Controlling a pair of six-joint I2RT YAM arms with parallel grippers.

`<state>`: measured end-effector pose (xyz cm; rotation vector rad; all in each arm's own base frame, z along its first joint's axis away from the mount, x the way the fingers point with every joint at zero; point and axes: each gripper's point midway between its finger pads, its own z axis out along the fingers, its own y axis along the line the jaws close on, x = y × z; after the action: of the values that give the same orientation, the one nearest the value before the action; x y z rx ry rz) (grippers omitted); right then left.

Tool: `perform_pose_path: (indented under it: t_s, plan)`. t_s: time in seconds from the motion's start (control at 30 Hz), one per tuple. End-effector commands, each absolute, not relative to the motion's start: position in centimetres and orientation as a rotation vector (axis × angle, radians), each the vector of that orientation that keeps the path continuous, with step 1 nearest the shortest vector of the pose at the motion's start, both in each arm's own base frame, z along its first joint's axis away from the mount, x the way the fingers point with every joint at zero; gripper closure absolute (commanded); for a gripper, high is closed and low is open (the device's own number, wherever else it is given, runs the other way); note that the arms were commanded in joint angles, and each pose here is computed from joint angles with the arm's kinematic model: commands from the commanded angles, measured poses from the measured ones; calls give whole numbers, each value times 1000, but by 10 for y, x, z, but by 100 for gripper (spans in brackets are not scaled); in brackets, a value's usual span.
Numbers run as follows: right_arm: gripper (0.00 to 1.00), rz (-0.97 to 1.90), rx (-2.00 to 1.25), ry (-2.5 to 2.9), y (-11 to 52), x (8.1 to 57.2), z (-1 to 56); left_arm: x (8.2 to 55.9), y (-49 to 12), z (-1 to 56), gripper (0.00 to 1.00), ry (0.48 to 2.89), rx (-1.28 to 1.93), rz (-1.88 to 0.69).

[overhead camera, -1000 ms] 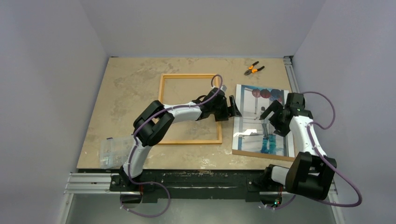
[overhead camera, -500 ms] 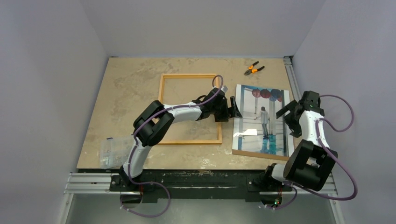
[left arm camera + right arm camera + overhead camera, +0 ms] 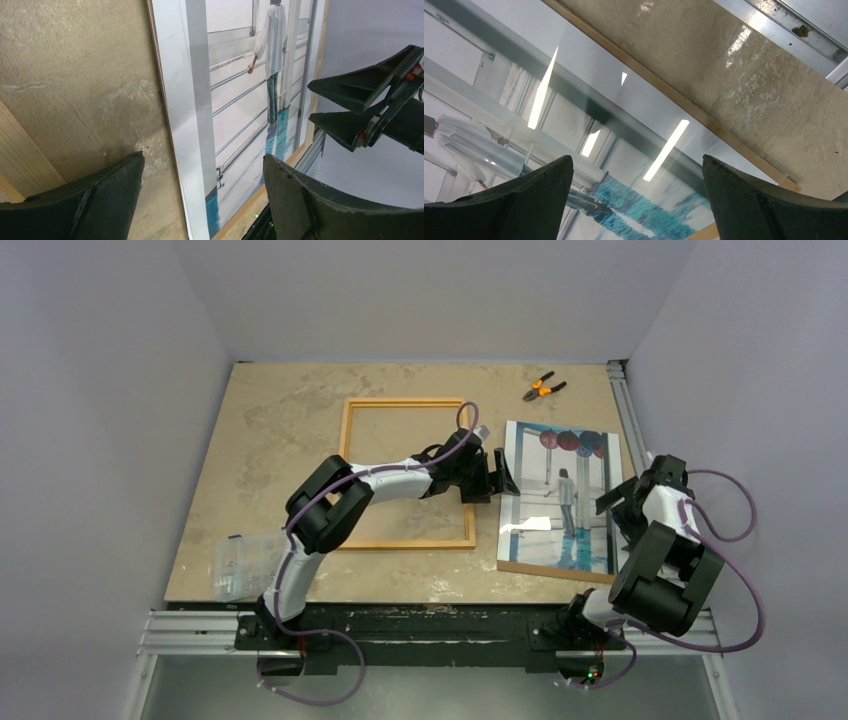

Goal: Put the photo into the frame

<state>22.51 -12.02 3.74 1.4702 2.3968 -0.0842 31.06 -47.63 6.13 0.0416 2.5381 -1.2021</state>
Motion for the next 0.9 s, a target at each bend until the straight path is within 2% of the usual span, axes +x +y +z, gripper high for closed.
perform_pose_path:
  t_s: [0.0, 0.17, 0.33, 0.87]
  plan:
    - [2, -147, 1466, 2316, -136, 232, 47, 313, -487, 75, 14, 2496, 90, -1255]
    - [2, -225, 1450, 2236, -150, 233, 69, 312, -487, 72, 14, 2501, 91, -1258]
    - [1, -298, 1485, 2211, -160, 229, 68, 311, -488, 71, 14, 2505, 93, -1262]
    - [2, 0, 1514, 2357, -142, 234, 13, 310, -496, 73, 16, 2493, 83, -1342]
